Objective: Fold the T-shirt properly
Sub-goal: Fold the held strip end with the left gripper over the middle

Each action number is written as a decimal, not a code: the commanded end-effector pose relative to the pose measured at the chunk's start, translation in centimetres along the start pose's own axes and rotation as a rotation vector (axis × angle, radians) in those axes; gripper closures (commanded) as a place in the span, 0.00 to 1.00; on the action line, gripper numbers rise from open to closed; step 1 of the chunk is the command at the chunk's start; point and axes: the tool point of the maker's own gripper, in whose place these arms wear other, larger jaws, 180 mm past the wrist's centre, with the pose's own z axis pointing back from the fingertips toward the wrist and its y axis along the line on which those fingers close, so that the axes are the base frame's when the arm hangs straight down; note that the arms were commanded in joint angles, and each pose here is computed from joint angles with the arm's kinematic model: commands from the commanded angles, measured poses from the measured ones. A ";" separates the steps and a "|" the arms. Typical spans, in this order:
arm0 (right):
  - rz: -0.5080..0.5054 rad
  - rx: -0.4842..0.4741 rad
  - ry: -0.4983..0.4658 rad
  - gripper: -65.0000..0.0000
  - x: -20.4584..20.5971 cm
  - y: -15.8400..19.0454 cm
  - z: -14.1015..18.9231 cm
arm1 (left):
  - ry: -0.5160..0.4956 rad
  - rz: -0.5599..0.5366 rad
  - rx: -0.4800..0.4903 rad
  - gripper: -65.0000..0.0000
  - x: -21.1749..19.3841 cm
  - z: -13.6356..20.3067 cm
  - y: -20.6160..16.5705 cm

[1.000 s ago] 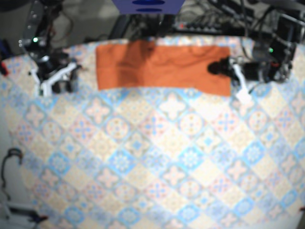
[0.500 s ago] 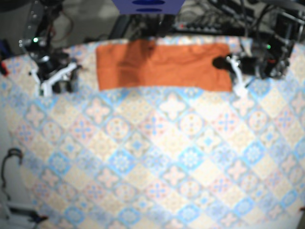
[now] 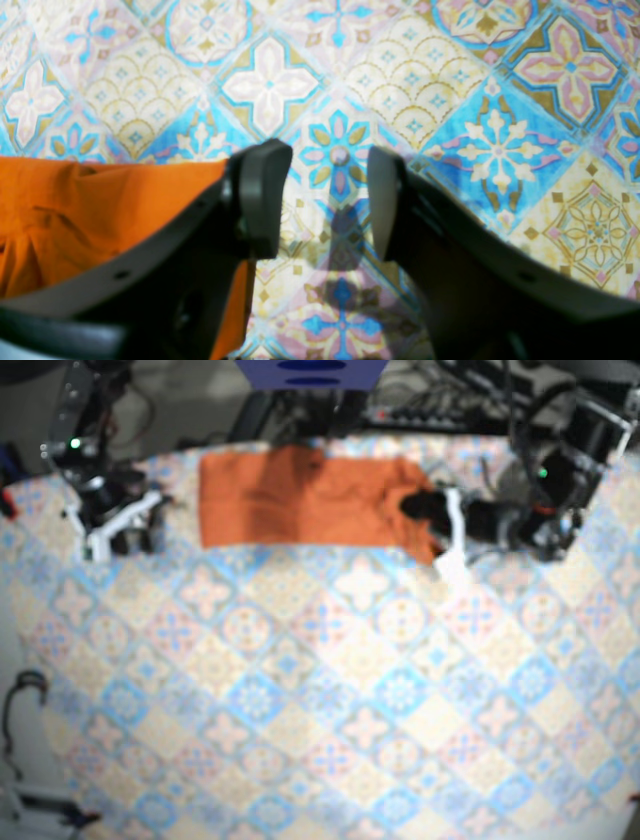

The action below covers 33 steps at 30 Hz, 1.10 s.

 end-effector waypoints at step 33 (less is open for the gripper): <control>-0.013 -0.008 -0.007 0.58 -0.3 0.0 -0.4 | 0.153 -0.505 -0.248 1.00 8.6 -10.9 -11.6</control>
